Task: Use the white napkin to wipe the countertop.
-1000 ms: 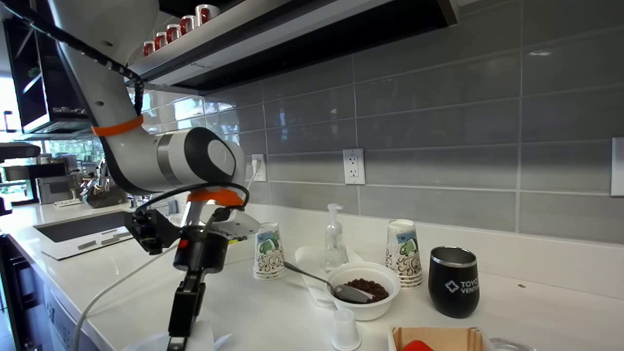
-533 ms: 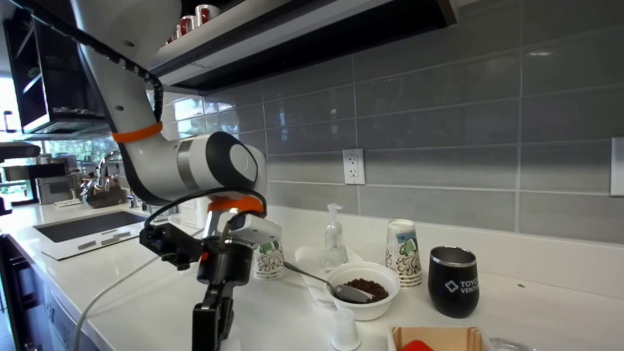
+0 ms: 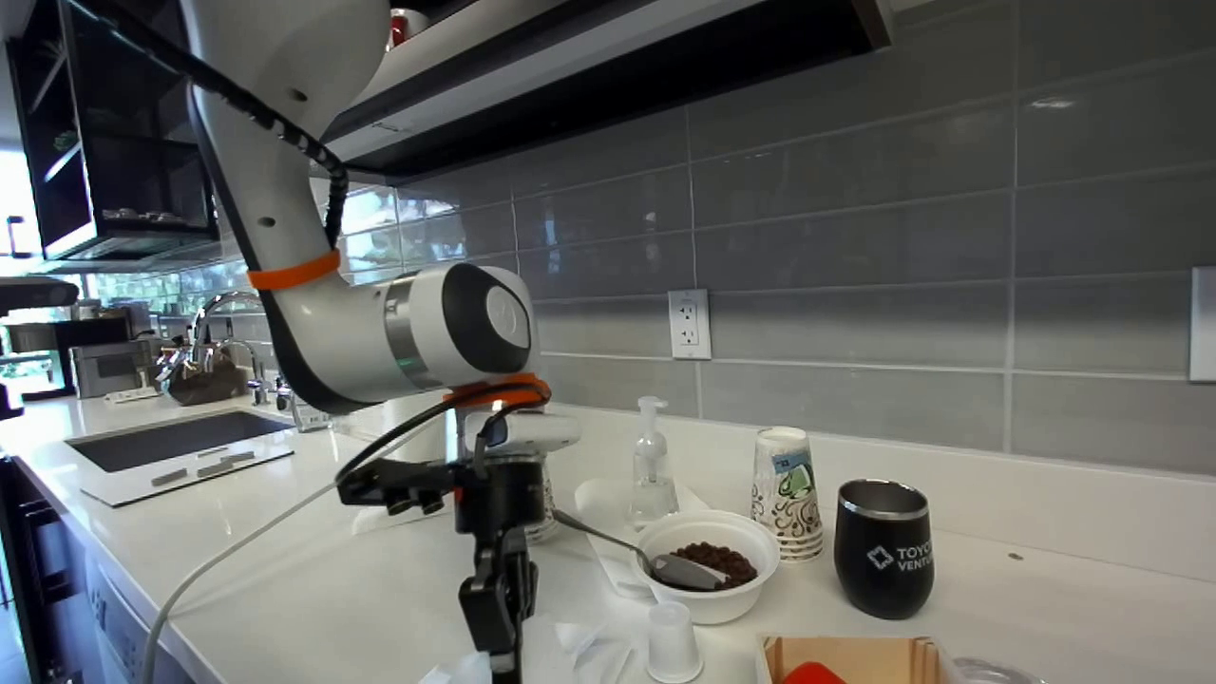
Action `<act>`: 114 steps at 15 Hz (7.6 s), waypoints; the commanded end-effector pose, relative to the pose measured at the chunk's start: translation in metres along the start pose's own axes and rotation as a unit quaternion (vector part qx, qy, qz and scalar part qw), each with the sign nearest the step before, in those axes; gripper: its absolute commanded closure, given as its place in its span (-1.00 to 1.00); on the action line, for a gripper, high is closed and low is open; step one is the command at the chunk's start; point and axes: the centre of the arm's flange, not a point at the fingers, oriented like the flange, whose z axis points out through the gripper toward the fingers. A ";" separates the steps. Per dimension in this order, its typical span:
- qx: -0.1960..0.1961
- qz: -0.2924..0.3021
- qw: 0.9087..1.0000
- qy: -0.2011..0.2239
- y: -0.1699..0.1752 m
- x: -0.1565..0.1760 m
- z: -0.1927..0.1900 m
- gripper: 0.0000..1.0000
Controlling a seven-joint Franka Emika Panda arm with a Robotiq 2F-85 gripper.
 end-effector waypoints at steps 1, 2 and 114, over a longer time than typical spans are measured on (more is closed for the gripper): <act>0.054 0.025 0.997 0.047 -0.037 0.014 -0.022 0.99; 0.065 0.027 0.996 0.056 -0.043 0.016 -0.028 0.99; 0.350 -0.500 0.782 0.126 -0.233 -0.237 -0.159 0.47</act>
